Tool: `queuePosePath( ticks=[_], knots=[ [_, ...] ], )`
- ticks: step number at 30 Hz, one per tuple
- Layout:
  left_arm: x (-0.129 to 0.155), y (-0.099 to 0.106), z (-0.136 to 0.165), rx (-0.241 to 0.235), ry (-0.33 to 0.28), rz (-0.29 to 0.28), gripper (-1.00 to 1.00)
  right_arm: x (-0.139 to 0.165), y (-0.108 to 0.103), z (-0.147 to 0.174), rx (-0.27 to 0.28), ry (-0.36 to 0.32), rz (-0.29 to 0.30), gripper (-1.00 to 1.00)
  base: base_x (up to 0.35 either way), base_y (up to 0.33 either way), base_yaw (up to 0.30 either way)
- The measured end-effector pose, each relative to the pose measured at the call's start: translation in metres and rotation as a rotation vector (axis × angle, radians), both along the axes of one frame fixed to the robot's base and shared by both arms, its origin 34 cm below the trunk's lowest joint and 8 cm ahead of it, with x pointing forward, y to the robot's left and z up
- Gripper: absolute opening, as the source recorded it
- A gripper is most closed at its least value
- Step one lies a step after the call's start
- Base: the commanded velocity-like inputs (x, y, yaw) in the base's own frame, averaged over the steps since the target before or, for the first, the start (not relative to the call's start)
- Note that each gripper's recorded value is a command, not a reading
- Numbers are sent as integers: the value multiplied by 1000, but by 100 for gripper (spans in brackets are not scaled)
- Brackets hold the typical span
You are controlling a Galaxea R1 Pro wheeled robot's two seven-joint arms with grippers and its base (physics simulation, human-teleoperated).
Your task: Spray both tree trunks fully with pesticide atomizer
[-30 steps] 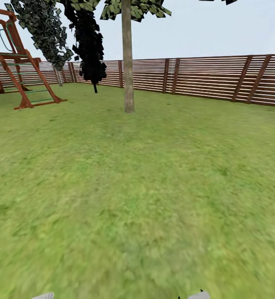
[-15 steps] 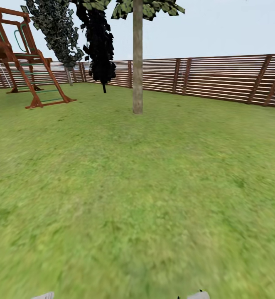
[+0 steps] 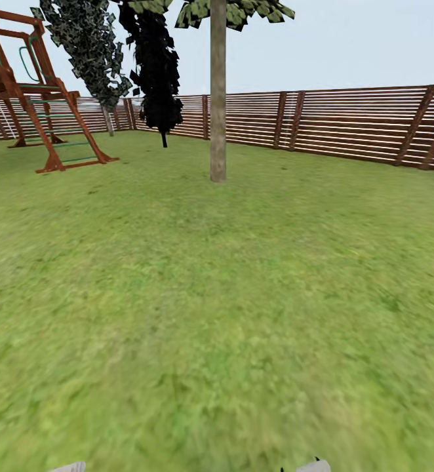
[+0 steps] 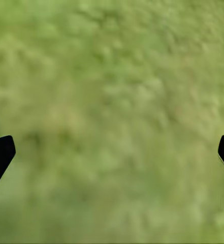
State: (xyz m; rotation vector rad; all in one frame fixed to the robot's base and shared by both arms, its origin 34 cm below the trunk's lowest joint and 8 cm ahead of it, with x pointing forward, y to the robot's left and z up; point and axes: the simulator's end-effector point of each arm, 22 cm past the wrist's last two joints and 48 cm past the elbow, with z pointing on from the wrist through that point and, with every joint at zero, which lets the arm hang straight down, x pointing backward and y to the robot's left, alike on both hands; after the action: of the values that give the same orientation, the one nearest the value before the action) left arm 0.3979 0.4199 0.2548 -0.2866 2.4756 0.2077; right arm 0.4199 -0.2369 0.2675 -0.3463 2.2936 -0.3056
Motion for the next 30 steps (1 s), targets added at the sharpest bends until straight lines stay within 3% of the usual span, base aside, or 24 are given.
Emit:
queuePosePath(
  ticks=[30],
  knots=[
    [0, 0, 0, 0, 0, 0, -100, 0, -2, 0, -3, 0, 1, 100, 339, 0, 0]
  ],
)
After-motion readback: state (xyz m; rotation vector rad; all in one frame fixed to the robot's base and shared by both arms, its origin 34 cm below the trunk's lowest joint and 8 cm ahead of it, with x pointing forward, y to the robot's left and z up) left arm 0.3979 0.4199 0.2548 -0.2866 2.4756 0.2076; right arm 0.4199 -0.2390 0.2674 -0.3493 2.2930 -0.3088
